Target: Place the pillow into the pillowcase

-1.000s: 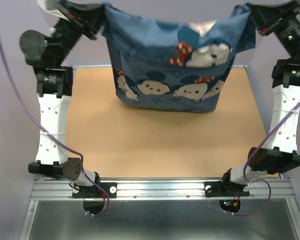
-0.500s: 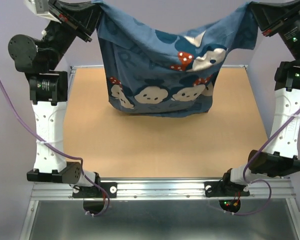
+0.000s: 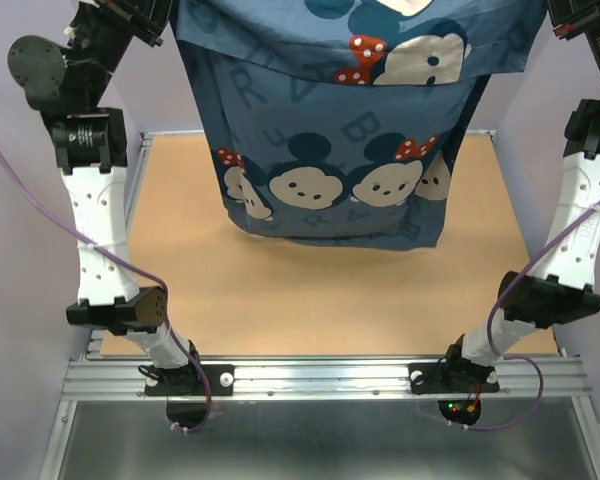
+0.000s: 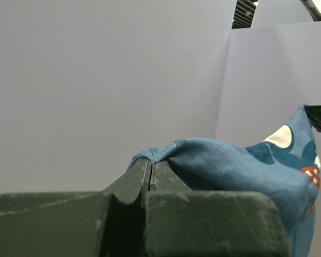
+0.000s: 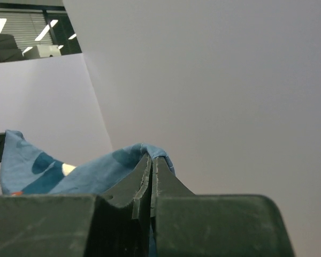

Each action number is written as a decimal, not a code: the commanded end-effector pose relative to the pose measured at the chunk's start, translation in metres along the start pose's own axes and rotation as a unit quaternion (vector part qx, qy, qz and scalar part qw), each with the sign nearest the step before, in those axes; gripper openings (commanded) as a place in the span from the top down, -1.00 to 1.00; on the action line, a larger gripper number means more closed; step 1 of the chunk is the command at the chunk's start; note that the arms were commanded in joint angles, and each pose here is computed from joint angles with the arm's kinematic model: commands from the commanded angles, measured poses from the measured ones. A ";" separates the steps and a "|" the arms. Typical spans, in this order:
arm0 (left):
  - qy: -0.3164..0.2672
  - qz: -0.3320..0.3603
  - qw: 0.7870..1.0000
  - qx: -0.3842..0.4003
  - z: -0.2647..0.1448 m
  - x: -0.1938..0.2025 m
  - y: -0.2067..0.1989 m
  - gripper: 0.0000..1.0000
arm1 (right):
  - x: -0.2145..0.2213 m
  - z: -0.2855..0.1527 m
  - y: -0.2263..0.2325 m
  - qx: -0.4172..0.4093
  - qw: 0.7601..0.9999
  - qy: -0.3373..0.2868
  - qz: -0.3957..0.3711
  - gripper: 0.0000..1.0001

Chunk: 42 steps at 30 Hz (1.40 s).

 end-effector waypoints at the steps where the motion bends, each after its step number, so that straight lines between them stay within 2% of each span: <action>1: -0.042 0.027 0.999 0.001 0.021 -0.001 0.017 1.00 | -0.014 0.015 -0.040 0.020 0.998 -0.056 0.006 0.99; 4: -0.053 0.058 0.997 0.004 0.041 0.009 0.016 1.00 | -0.017 0.024 -0.053 0.023 0.997 -0.067 0.001 0.99; 6: -0.075 0.083 0.993 -0.021 0.051 0.009 0.028 1.00 | -0.017 0.028 -0.064 0.022 0.997 -0.079 0.005 0.99; 8: -0.114 0.100 0.987 -0.045 0.052 -0.008 0.036 1.00 | -0.027 0.029 -0.057 0.014 0.995 -0.099 -0.019 0.99; 12: -0.194 0.167 0.965 -0.061 0.032 -0.078 0.015 1.00 | -0.062 0.021 -0.003 -0.016 0.984 -0.141 -0.103 0.99; 13: -0.212 0.192 0.956 -0.061 0.025 -0.094 0.009 1.00 | -0.071 0.014 0.028 -0.035 0.980 -0.150 -0.125 0.99; 15: -0.225 0.221 0.948 -0.054 0.009 -0.120 -0.012 1.00 | -0.074 0.006 0.058 -0.059 0.975 -0.144 -0.160 0.99; 16: -0.220 0.229 0.947 -0.046 0.005 -0.122 -0.018 1.00 | -0.064 0.002 0.055 -0.053 0.977 -0.127 -0.164 0.99; 17: -0.191 0.243 0.951 -0.022 0.001 -0.114 -0.023 1.00 | -0.065 -0.011 0.094 -0.077 0.973 -0.111 -0.189 0.99; 18: -0.156 0.236 0.959 -0.013 -0.008 -0.101 -0.029 1.00 | -0.056 -0.018 0.101 -0.076 0.973 -0.091 -0.199 0.99; 19: -0.109 0.225 0.968 -0.001 -0.012 -0.077 -0.029 1.00 | -0.011 -0.028 0.073 -0.063 0.983 -0.006 -0.171 0.99; 20: -0.050 0.231 0.970 0.053 -0.019 -0.044 -0.041 1.00 | 0.005 -0.047 0.093 -0.074 0.980 0.032 -0.183 0.99; 21: 0.019 0.201 0.976 0.076 -0.037 0.006 -0.043 1.00 | 0.028 -0.059 0.080 -0.065 0.976 0.068 -0.195 0.99; 22: 0.093 0.163 0.978 0.090 -0.054 0.055 -0.041 1.00 | 0.062 -0.077 0.065 -0.060 0.976 0.127 -0.167 0.99; 23: 0.148 0.144 0.974 0.096 -0.073 0.095 -0.037 1.00 | 0.113 -0.105 0.027 -0.030 0.975 0.186 -0.116 0.99; 24: 0.250 0.137 0.951 0.117 -0.112 0.171 -0.041 1.00 | 0.144 -0.133 0.024 -0.028 0.962 0.245 -0.120 0.99; 25: 0.267 0.164 0.943 0.117 -0.122 0.191 -0.033 1.00 | 0.170 -0.155 0.009 -0.008 0.954 0.279 -0.109 0.99; 26: 0.371 0.153 0.909 0.111 -0.172 0.255 -0.021 1.00 | 0.203 -0.185 -0.003 -0.025 0.937 0.320 -0.140 0.99; 27: 0.418 0.150 0.889 0.114 -0.199 0.282 -0.016 1.00 | 0.240 -0.223 -0.007 0.002 0.921 0.382 -0.076 0.99; 28: 0.483 0.130 0.856 0.129 -0.239 0.312 -0.020 1.00 | 0.261 -0.247 -0.008 -0.004 0.905 0.418 -0.075 0.99; 29: 0.541 0.118 0.824 0.122 -0.281 0.345 -0.015 1.00 | 0.278 -0.266 -0.012 -0.033 0.886 0.446 -0.123 0.99; 31: 0.595 0.120 0.783 0.134 -0.325 0.366 -0.010 1.00 | 0.320 -0.320 -0.003 -0.019 0.857 0.513 -0.050 0.99; 32: 0.627 0.112 0.762 0.118 -0.351 0.378 -0.002 1.00 | 0.330 -0.335 -0.001 -0.053 0.844 0.529 -0.075 0.99; 33: 0.640 0.115 0.751 0.114 -0.363 0.382 0.004 1.00 | 0.337 -0.347 0.005 -0.069 0.835 0.541 -0.072 0.99; 34: 0.652 0.122 0.741 0.104 -0.373 0.383 0.014 1.00 | 0.348 -0.369 0.020 -0.077 0.822 0.564 -0.037 0.99; 35: 0.671 0.128 0.724 0.095 -0.385 0.388 0.023 1.00 | 0.351 -0.379 0.022 -0.116 0.811 0.569 -0.073 0.99; 36: 0.681 0.133 0.714 0.092 -0.392 0.390 0.030 1.00 | 0.354 -0.388 0.030 -0.137 0.801 0.577 -0.078 0.99; 37: 0.689 0.139 0.706 0.086 -0.397 0.390 0.038 1.00 | 0.359 -0.405 0.040 -0.128 0.791 0.596 -0.049 0.84; 39: 0.710 0.148 0.683 0.088 -0.414 0.392 0.057 1.00 | 0.354 -0.411 0.048 -0.134 0.787 0.593 -0.101 0.40; 40: 0.719 0.163 0.668 0.096 -0.419 0.390 0.066 1.00 | 0.350 -0.415 0.052 -0.141 0.781 0.590 -0.148 -0.20; 42: 0.734 0.166 0.652 0.093 -0.429 0.391 0.081 1.00 | 0.344 -0.406 0.041 -0.159 0.770 0.570 -0.239 -0.63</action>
Point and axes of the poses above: each gripper's point midway between its finger pads, its own z axis out along the fingers, its own y axis along the line the jaws close on, x = y × z, the point moved 1 cm from there along -z, back along the fingers, and after that the axes turned 6 degrees about z, right-handed, at the moved point
